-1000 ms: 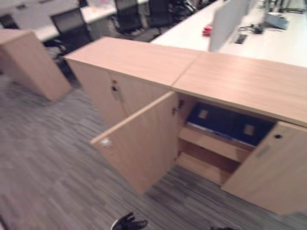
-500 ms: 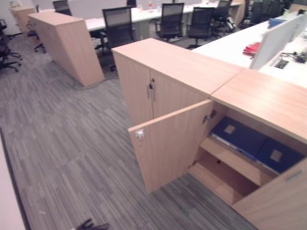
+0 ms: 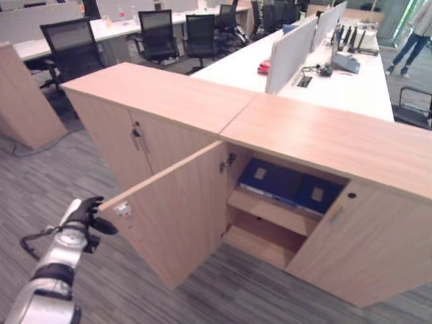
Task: Put the empty folder in the office cabinet
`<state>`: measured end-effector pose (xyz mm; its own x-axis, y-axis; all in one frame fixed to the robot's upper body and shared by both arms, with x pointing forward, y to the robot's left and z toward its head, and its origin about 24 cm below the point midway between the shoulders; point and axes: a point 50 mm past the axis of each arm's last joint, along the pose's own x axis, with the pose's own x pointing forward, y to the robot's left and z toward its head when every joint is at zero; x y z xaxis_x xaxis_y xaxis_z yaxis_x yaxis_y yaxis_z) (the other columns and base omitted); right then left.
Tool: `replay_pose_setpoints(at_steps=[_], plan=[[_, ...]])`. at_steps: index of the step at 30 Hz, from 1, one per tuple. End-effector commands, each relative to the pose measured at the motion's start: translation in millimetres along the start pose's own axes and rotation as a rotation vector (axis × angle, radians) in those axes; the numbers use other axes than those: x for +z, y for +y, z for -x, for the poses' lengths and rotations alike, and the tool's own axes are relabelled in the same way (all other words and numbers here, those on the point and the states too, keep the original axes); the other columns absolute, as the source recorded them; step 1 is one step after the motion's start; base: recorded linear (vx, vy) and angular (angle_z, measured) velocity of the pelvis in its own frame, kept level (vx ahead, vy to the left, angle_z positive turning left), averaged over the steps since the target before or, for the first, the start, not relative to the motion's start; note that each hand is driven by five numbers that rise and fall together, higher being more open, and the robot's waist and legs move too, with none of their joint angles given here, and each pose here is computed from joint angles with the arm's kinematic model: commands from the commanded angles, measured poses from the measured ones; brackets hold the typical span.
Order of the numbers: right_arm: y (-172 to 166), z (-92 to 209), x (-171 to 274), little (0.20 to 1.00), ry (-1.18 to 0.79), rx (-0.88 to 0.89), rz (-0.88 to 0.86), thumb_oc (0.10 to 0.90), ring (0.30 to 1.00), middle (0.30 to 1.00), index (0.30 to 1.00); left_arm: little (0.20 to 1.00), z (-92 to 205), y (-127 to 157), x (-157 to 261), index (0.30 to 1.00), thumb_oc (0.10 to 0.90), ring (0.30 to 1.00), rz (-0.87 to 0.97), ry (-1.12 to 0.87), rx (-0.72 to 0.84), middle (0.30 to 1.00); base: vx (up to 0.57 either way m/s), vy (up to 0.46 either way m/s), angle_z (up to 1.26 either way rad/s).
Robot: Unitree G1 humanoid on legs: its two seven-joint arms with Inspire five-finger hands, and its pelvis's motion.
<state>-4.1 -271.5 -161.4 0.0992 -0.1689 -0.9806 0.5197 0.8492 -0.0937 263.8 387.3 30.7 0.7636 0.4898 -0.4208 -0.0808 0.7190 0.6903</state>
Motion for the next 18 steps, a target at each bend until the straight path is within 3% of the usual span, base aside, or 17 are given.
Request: replay_pose_setpoints(at_steps=[1,6,11,17,18], plan=[[10,-2,14,0.9,-0.037,0.033,-0.016,0.8,0.9,0.9,0.9,0.9,-5,31,74,0.9,0.8,0.9,0.118,-0.257,0.083,0.9,0.01,0.018,-0.12],[10,-2,20,0.9,-0.056,0.033,-0.037,0.8,0.9,0.9,0.9,0.9,-10,23,94,0.9,0.8,0.9,0.189,-0.264,0.06,0.9,0.01,0.015,-0.12],[12,-2,18,0.9,-0.062,0.04,-0.07,0.8,0.9,0.9,0.9,0.9,-4,6,126,0.9,0.8,0.9,0.255,-0.404,-0.015,0.9,-0.01,0.001,-0.12],[11,-2,6,0.9,-0.025,0.034,-0.12,0.8,0.9,0.9,0.9,0.9,26,-36,167,0.9,0.8,0.9,0.221,-0.665,-0.194,0.9,-0.01,-0.014,0.07],[14,-3,1,0.9,-0.008,0.041,-0.155,0.8,0.9,0.9,0.9,0.9,57,-68,179,0.9,0.8,0.9,0.213,-0.822,-0.396,0.9,-0.01,-0.021,0.06]])
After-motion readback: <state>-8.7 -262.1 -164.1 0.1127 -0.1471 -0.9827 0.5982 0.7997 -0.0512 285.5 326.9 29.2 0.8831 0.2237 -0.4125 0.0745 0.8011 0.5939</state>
